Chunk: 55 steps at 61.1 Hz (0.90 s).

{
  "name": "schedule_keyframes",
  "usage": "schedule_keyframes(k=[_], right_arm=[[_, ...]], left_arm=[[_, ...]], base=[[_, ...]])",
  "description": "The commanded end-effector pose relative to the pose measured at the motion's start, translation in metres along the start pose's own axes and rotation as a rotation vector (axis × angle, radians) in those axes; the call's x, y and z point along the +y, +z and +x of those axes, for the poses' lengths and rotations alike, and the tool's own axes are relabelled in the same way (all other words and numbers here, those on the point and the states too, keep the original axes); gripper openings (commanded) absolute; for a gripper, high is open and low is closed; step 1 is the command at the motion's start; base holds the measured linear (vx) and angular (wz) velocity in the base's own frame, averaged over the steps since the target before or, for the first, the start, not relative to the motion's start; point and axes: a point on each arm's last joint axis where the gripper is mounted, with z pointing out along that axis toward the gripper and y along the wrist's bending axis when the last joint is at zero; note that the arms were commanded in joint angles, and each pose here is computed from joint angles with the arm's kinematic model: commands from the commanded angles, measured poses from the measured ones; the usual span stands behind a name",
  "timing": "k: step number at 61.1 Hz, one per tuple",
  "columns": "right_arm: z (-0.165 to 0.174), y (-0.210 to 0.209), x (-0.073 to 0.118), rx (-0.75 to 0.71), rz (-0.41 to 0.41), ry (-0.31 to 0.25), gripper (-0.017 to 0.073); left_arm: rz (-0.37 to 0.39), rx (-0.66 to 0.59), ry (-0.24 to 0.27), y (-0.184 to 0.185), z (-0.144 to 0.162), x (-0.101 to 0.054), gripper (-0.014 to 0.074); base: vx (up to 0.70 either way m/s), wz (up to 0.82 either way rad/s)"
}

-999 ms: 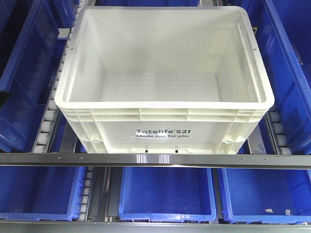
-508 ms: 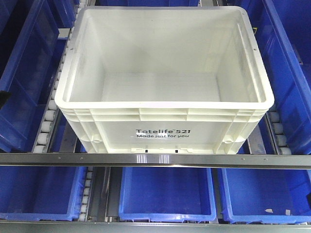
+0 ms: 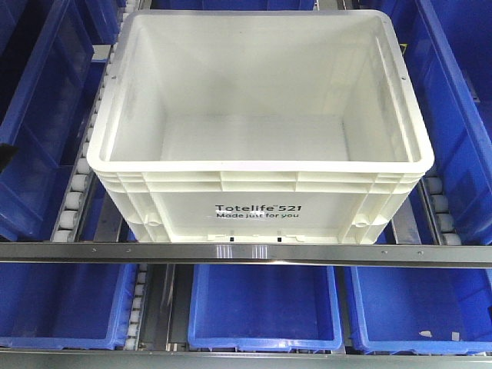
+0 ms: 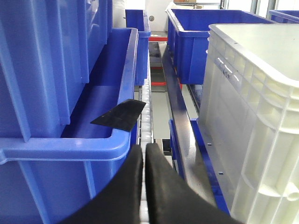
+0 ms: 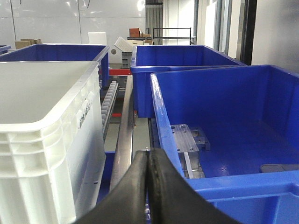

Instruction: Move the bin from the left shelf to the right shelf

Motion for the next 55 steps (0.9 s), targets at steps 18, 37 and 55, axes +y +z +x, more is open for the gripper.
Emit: schedule_keyframes(k=[18,37,55], right_arm=[[-0.0020,-0.0011,0.0031,-0.076,-0.054,-0.001,-0.0007],[-0.0020,-0.0011,0.0040,-0.076,-0.069,0.001,-0.0007],[-0.0020,-0.0011,0.0040,-0.075,-0.069,0.001,-0.0007]], left_arm=[[0.003,-0.104,-0.011,-0.0023,-0.0133,-0.0004,-0.0009],[0.003,-0.104,-0.011,-0.0023,-0.0133,-0.0004,-0.0009],[0.003,-0.104,-0.011,-0.0023,-0.0133,-0.0004,-0.0009]], base=[[0.00,0.00],[0.00,0.00],[0.00,0.00]])
